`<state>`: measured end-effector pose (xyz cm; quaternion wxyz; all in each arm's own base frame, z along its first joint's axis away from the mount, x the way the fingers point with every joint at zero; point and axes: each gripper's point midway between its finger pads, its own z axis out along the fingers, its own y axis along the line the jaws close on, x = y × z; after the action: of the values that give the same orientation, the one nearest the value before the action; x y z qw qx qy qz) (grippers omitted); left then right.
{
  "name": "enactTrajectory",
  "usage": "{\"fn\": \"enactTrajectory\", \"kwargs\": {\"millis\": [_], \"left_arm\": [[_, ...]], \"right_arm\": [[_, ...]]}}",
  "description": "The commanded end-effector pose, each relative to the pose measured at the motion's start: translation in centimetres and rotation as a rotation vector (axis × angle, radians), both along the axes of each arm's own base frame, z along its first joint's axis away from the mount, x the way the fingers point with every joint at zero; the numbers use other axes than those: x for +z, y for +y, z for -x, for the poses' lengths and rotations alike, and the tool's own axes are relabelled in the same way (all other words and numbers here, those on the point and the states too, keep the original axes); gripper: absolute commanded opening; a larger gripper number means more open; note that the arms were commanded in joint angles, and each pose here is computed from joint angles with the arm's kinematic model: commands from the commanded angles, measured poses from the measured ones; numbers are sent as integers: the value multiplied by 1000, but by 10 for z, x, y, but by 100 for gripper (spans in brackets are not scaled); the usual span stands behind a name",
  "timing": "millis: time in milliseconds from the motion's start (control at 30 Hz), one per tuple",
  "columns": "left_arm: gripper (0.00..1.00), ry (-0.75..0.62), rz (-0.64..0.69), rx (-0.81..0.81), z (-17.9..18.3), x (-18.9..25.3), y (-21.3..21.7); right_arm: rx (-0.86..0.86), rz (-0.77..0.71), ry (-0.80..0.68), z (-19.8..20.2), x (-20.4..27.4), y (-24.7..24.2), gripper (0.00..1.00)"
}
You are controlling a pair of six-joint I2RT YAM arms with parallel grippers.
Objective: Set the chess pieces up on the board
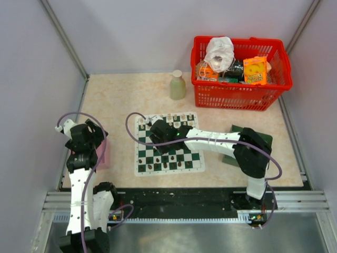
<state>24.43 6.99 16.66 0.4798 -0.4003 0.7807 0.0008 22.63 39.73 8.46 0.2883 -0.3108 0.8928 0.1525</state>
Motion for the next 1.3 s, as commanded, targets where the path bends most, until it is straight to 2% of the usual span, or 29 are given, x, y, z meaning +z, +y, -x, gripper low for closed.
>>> {"fn": "enactTrajectory", "kwargs": {"millis": [0, 500, 1267], "left_arm": [[99, -49, -18, 17, -4, 17, 5], [99, -49, -11, 12, -5, 15, 3], [99, -52, -16, 13, -7, 17, 4]], "right_arm": [[20, -28, 5, -9, 7, 14, 38], [-13, 12, 18, -28, -15, 13, 34], [12, 24, 53, -24, -30, 16, 26]]}}
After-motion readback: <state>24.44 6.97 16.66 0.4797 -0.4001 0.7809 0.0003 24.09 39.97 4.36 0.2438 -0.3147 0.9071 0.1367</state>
